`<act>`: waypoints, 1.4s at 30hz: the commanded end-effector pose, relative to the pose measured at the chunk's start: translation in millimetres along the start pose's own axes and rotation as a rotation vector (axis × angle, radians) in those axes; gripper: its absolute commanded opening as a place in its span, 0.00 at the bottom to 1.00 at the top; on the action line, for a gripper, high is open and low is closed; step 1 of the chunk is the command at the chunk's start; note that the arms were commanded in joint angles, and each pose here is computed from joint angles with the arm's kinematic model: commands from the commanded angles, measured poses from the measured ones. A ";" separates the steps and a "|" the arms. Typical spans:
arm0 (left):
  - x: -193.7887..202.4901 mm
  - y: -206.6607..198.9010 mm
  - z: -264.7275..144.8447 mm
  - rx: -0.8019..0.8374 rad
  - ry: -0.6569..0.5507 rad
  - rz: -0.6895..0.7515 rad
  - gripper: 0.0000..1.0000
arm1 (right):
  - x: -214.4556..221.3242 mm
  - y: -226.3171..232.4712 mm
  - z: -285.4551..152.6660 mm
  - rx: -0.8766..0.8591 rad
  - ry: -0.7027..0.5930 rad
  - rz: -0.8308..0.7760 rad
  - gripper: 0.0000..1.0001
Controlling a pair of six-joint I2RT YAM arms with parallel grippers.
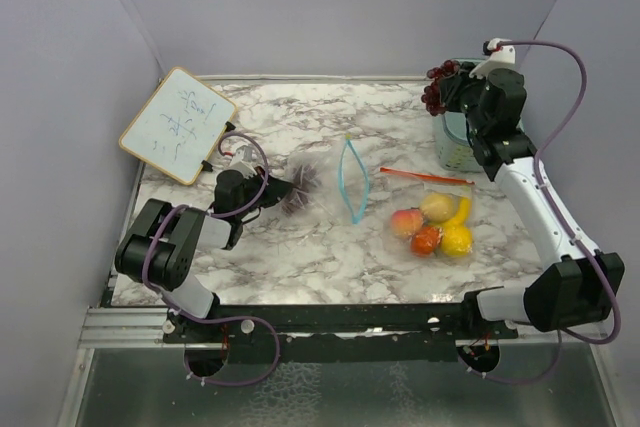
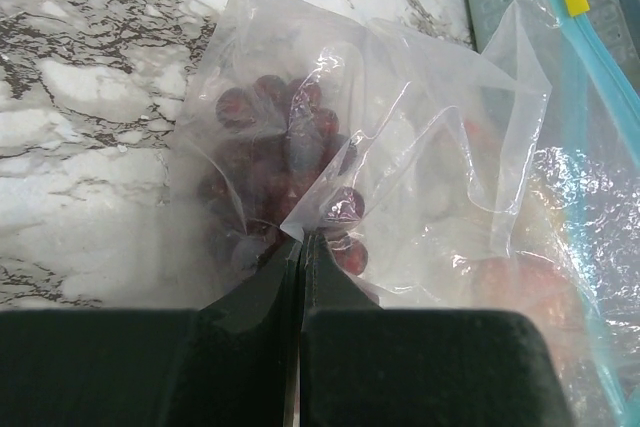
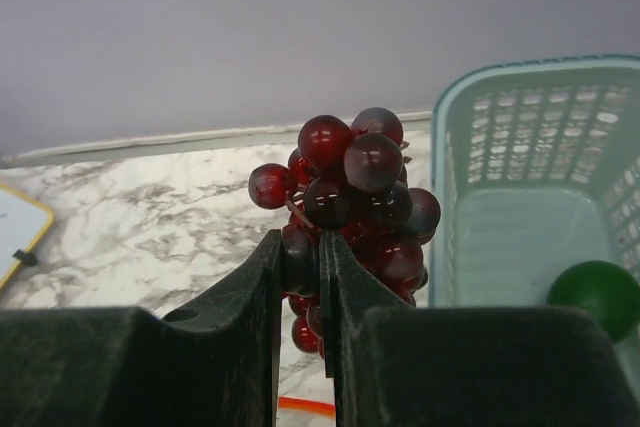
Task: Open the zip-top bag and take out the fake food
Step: Place the fake fruit in the bin.
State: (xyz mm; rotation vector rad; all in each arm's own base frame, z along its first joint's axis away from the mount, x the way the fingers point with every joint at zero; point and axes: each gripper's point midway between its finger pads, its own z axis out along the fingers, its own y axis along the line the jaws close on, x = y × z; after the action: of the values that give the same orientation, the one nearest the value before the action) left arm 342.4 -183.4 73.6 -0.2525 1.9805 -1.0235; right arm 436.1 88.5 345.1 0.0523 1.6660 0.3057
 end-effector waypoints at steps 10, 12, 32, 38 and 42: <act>1.9 -9.4 1.3 0.065 0.015 0.008 0.00 | -52.9 -65.2 -7.1 0.253 -0.240 0.029 0.13; 1.7 -9.1 1.6 0.067 0.013 0.004 0.00 | -60.0 -71.3 -10.8 0.285 -0.262 0.014 0.13; 8.0 -7.1 7.0 0.080 0.042 0.004 0.00 | -14.7 -121.2 -6.2 0.433 -0.223 -0.045 0.14; 8.1 -7.6 6.6 0.085 0.043 0.012 0.00 | 25.1 -129.3 0.9 0.442 -0.123 -0.042 0.47; 5.3 -11.2 5.9 0.093 0.038 0.015 0.00 | 29.6 -118.2 -0.8 0.375 -0.100 -0.059 0.65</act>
State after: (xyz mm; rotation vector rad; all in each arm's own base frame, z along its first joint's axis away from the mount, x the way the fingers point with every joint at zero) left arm 339.5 -193.5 69.1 -0.2115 1.9809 -1.0974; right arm 451.6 -25.0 276.4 0.3373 1.6375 -0.0962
